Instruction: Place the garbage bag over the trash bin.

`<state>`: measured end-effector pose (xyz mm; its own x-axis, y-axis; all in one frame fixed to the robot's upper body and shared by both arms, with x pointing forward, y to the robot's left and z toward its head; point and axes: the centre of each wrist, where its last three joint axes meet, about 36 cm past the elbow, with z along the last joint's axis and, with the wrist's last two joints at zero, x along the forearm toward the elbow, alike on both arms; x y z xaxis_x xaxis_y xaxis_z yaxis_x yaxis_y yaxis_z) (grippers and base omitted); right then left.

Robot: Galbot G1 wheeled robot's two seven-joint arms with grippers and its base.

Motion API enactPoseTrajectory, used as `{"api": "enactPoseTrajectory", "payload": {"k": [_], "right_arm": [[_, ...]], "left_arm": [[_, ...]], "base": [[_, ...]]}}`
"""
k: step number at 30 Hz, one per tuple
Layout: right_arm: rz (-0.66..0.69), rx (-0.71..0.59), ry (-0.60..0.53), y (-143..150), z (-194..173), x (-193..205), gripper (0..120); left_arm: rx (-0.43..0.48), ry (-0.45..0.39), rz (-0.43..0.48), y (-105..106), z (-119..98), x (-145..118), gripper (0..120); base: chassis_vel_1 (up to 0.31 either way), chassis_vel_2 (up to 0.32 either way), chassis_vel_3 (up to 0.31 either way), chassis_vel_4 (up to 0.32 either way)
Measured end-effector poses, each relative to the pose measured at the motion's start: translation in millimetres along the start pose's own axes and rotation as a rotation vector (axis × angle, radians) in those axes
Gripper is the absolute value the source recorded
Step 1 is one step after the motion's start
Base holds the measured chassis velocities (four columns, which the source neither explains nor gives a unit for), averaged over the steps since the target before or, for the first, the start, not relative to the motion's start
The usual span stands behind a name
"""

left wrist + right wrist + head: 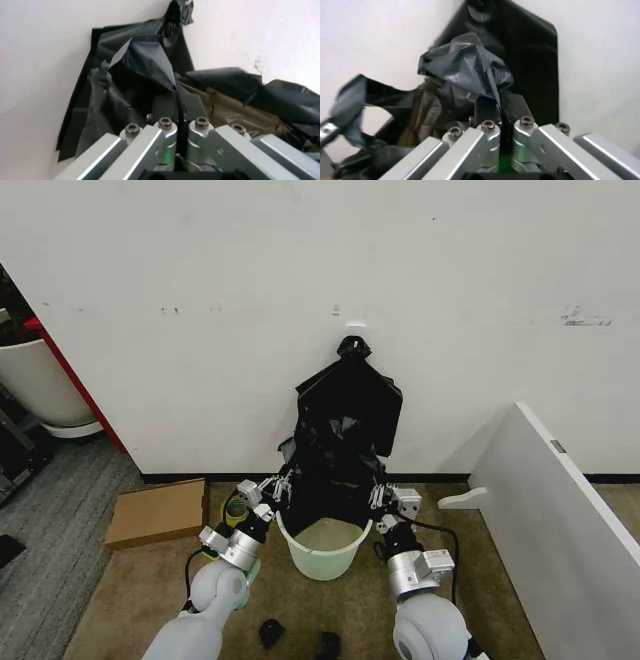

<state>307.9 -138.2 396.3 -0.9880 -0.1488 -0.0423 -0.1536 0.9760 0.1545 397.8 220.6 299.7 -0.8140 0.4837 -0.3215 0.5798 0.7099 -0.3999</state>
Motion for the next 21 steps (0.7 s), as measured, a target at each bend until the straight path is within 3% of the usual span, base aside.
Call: {"api": "enactPoseTrajectory", "payload": {"k": [8,15,21], "right_arm": [[0.014,0.058,0.112,-5.6,9.6,10.0,0],[-0.021,0.075,0.303,0.8,17.4,42.7,0],[-0.015,-0.012,0.365,5.5,12.2,44.0,0]], "left_arm": [[-0.037,0.044,-0.007,-1.0,7.3,18.0,0],[-0.169,0.098,-0.003,-0.2,-16.9,41.0,0],[-0.28,0.161,-0.009,-1.4,-33.7,60.8,0]], "base": [[0.0,0.0,0.0,0.0],[0.0,0.0,0.0,0.0],[0.0,0.0,0.0,0.0]]}}
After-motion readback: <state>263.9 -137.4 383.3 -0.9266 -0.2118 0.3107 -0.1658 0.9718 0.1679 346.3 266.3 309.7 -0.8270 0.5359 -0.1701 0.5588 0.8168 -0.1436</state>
